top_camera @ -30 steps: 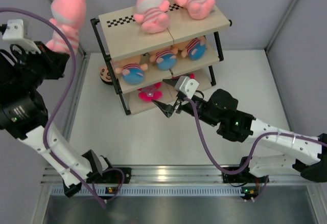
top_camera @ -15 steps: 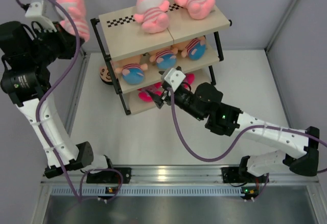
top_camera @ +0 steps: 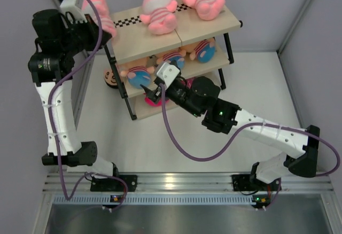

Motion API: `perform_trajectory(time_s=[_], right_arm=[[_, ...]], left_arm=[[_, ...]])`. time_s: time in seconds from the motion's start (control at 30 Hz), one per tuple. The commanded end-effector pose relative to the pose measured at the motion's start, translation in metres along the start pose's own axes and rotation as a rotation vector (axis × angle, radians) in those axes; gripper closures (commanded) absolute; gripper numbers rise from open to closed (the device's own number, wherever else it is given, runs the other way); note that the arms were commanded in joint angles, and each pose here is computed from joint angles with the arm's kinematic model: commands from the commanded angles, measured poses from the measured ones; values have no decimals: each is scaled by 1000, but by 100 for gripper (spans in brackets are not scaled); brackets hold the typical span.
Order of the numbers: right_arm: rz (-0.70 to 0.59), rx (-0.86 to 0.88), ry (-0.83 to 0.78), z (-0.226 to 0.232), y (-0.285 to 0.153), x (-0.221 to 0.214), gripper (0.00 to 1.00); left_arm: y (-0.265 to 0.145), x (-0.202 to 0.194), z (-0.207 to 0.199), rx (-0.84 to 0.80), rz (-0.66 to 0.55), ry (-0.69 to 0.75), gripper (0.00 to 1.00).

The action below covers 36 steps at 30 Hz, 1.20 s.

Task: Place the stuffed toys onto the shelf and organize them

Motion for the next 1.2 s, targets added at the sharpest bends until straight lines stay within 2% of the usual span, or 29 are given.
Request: perform_trajectory(time_s=[0.0, 0.3, 0.53, 0.7, 0.73, 0.8, 0.87, 0.93, 0.97, 1.07, 1.17], right_arm=[[-39, -60, 13, -15, -12, 7, 24], [10, -110, 22, -22, -27, -16, 23], [34, -128, 22, -27, -29, -25, 23], [38, -125, 22, -26, -29, -27, 22], [41, -124, 21, -26, -29, -27, 23], [43, -123, 24, -26, -28, -28, 22], [43, -122, 27, -25, -29, -28, 22], [43, -125, 28, -26, -28, -29, 22], [41, -122, 29, -26, -29, -28, 22], [47, -122, 27, -26, -29, -28, 22], [60, -119, 26, -25, -29, -31, 22]], left_arm=[[12, 6, -25, -45, -53, 38, 100], [44, -10, -30, -67, 15, 39, 100], [51, -16, -41, -89, 34, 55, 100], [37, -12, -53, -139, 14, 66, 92], [34, -11, -56, -150, 9, 69, 88], [28, -11, -62, -176, 2, 75, 87], [25, -11, -66, -195, 0, 78, 81], [24, -11, -67, -204, 0, 86, 69], [23, -11, -69, -215, -1, 92, 50], [19, -10, -73, -262, -4, 120, 26], [8, 0, -77, -280, -52, 193, 25]])
Point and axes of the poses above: each gripper's point midway between its finger pads, its own y axis out along the fingers, its own z axis along the line the jaws close on, x = y × z, the point moved 7 cm from there along -y, back along the fingers, and after that the axes turned 1 degree about y, right-handed, at the moved point
